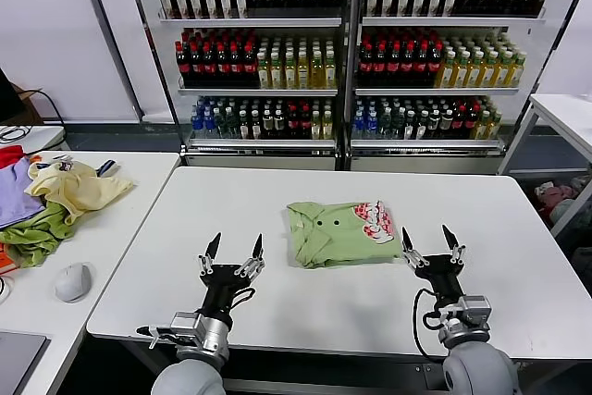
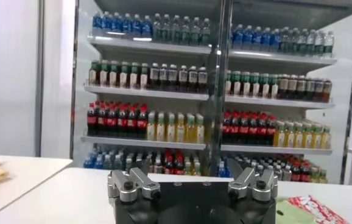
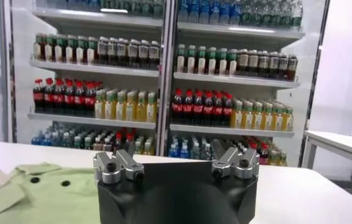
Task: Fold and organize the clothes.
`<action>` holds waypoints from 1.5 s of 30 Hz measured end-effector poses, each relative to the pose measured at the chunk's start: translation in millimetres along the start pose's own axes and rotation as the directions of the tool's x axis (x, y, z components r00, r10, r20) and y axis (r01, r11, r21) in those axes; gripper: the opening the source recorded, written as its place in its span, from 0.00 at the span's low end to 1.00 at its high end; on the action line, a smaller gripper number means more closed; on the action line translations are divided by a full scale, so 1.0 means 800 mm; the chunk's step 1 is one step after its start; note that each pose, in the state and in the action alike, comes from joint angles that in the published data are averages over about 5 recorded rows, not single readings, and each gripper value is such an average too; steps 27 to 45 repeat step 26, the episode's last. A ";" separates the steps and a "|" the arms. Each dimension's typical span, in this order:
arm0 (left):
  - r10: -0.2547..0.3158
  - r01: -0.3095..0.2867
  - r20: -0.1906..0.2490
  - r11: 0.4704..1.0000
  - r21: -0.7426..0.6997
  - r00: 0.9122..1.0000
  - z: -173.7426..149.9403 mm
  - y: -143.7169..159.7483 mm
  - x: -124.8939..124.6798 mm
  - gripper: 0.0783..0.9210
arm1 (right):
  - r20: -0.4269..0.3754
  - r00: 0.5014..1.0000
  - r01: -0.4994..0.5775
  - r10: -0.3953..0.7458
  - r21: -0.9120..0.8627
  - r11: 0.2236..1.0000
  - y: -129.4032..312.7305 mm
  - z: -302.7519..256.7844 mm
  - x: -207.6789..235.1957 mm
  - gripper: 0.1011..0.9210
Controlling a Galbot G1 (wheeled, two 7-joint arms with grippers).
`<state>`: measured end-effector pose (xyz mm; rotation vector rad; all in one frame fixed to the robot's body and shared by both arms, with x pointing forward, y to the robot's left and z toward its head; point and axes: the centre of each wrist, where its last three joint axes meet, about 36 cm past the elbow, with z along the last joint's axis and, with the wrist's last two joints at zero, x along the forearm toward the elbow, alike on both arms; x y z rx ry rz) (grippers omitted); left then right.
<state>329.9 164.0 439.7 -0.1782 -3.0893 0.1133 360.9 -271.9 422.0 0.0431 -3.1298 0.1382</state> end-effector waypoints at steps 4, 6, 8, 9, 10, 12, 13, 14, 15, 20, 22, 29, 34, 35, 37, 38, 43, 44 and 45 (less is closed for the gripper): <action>0.024 -0.024 -0.005 1.000 0.009 1.000 -0.005 0.003 0.004 0.88 | 0.016 1.000 0.000 0.000 -0.001 1.000 0.002 -0.002 0.012 0.88; 0.037 -0.036 -0.007 0.999 0.012 0.999 -0.007 0.005 0.006 0.88 | 0.025 1.000 0.002 -0.002 0.003 1.000 0.002 -0.004 0.016 0.88; 0.048 -0.048 -0.007 0.999 0.014 0.999 -0.009 0.007 0.009 0.88 | 0.034 0.999 0.004 -0.004 0.008 1.000 0.003 -0.006 0.021 0.88; 0.053 -0.053 -0.008 0.998 0.015 0.999 -0.010 0.008 0.010 0.88 | 0.038 0.999 0.004 -0.005 0.009 1.000 0.004 -0.006 0.023 0.88; 0.059 -0.059 -0.008 0.998 0.015 0.998 -0.011 0.009 0.011 0.88 | 0.040 0.999 0.004 -0.005 0.011 1.000 0.005 -0.007 0.025 0.88; 0.069 -0.068 -0.009 0.998 0.014 0.998 -0.012 0.011 0.013 0.88 | 0.042 0.999 0.005 -0.005 0.012 1.000 0.008 -0.007 0.029 0.88; 0.073 -0.073 -0.010 0.997 0.013 0.997 -0.013 0.013 0.015 0.88 | 0.043 0.999 0.005 -0.006 0.013 1.000 0.009 -0.007 0.031 0.88; 0.078 -0.077 -0.012 0.997 0.013 0.997 -0.014 0.014 0.016 0.88 | 0.043 0.999 0.006 -0.006 0.014 1.000 0.010 -0.007 0.032 0.88; 0.081 -0.081 -0.013 0.997 0.012 0.997 -0.014 0.015 0.017 0.88 | 0.043 0.999 0.007 -0.007 0.015 1.000 0.010 -0.007 0.034 0.88; 0.097 -0.097 -0.017 0.995 0.010 0.995 -0.017 0.020 0.022 0.88 | 0.047 0.999 0.010 -0.011 0.021 1.000 0.011 -0.010 0.039 0.88; 0.103 -0.103 -0.020 0.995 0.009 0.994 -0.018 0.022 0.024 0.88 | 0.047 0.999 0.011 -0.012 0.023 1.000 0.011 -0.011 0.040 0.88; 0.113 -0.113 -0.026 0.994 0.006 0.993 -0.018 0.025 0.026 0.88 | 0.043 0.999 0.014 -0.015 0.026 1.000 0.012 -0.011 0.041 0.88; 0.113 -0.113 -0.026 0.994 0.006 0.993 -0.018 0.025 0.026 0.88 | 0.043 0.999 0.014 -0.015 0.026 1.000 0.012 -0.011 0.041 0.88; 0.113 -0.113 -0.026 0.994 0.006 0.993 -0.018 0.025 0.026 0.88 | 0.043 0.999 0.014 -0.015 0.026 1.000 0.012 -0.011 0.041 0.88; 0.113 -0.113 -0.026 0.994 0.006 0.993 -0.018 0.025 0.026 0.88 | 0.043 0.999 0.014 -0.015 0.026 1.000 0.012 -0.011 0.041 0.88; 0.113 -0.113 -0.026 0.994 0.006 0.993 -0.018 0.025 0.026 0.88 | 0.043 0.999 0.014 -0.015 0.026 1.000 0.012 -0.011 0.041 0.88; 0.113 -0.113 -0.026 0.994 0.006 0.993 -0.018 0.025 0.026 0.88 | 0.043 0.999 0.014 -0.015 0.026 1.000 0.012 -0.011 0.041 0.88; 0.113 -0.113 -0.026 0.994 0.006 0.993 -0.018 0.025 0.026 0.88 | 0.043 0.999 0.014 -0.015 0.026 1.000 0.012 -0.011 0.041 0.88; 0.113 -0.113 -0.026 0.994 0.006 0.993 -0.018 0.025 0.026 0.88 | 0.043 0.999 0.014 -0.015 0.026 1.000 0.012 -0.011 0.041 0.88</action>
